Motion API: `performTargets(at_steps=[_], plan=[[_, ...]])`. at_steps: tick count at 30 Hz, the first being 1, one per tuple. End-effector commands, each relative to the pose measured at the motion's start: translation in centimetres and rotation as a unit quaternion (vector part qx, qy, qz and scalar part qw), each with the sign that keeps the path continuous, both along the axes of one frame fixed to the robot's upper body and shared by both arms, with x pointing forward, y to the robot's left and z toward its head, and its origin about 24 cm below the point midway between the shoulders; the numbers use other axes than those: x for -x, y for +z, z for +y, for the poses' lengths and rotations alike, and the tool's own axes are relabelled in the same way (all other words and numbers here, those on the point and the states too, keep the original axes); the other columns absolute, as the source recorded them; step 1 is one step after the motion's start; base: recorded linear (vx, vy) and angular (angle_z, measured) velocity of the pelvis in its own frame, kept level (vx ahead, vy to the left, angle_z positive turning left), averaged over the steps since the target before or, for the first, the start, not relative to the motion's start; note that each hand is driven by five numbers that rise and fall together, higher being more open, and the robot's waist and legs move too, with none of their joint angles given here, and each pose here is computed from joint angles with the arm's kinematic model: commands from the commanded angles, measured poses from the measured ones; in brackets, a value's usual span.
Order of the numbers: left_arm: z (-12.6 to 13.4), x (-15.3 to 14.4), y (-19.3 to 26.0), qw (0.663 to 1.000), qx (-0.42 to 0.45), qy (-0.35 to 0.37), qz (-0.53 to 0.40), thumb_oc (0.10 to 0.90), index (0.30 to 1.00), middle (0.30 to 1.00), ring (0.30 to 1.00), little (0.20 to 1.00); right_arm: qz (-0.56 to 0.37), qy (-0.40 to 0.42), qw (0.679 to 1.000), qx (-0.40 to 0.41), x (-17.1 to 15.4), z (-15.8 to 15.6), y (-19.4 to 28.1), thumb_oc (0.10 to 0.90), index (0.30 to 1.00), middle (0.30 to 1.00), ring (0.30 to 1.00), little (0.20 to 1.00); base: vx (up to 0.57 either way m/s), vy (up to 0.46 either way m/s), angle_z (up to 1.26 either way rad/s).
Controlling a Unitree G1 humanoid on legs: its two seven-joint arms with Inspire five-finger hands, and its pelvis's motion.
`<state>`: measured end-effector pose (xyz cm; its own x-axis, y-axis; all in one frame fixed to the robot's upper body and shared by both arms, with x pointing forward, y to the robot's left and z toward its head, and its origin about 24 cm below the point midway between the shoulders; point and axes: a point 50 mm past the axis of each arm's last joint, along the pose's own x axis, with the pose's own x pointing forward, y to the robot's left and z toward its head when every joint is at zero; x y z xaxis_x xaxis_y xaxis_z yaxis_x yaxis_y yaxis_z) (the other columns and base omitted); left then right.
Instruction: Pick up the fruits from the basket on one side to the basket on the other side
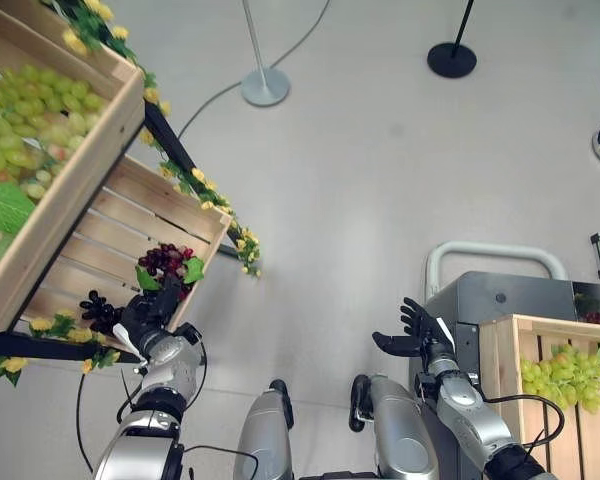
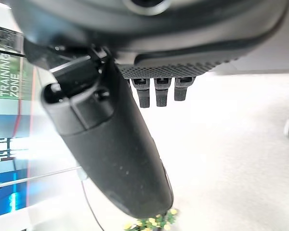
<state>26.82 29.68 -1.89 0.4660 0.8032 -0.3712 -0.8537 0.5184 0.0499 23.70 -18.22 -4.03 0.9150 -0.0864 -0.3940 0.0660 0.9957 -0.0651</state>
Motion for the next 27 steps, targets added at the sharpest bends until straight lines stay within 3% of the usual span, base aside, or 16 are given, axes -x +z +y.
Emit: performTargets(at_steps=[1,15,27], plan=[[1.0,-0.5,3.5,0.991,-0.112,0.011,-0.077,0.800,0.900,0.900,0.900,0.900,-0.050,-0.006,0.998,-0.027,-0.5,1.2,1.4,0.800,0.900,0.900,0.900,0.900,0.05,-0.057,0.01],[-6.1,1.2,0.6,0.984,-0.135,-0.096,-0.070,0.800,0.900,0.900,0.900,0.900,-0.045,-0.047,0.997,-0.036,0.5,0.7,0.6,0.800,0.900,0.900,0.900,0.900,0.04,-0.020,0.02],[-9.2,1.8,1.3,0.932,-0.224,-0.272,-0.086,0.800,0.900,0.900,0.900,0.900,-0.060,-0.122,0.991,0.015,1.3,-1.5,0.4,0.800,0.900,0.900,0.900,0.900,0.00,-0.001,0.03]])
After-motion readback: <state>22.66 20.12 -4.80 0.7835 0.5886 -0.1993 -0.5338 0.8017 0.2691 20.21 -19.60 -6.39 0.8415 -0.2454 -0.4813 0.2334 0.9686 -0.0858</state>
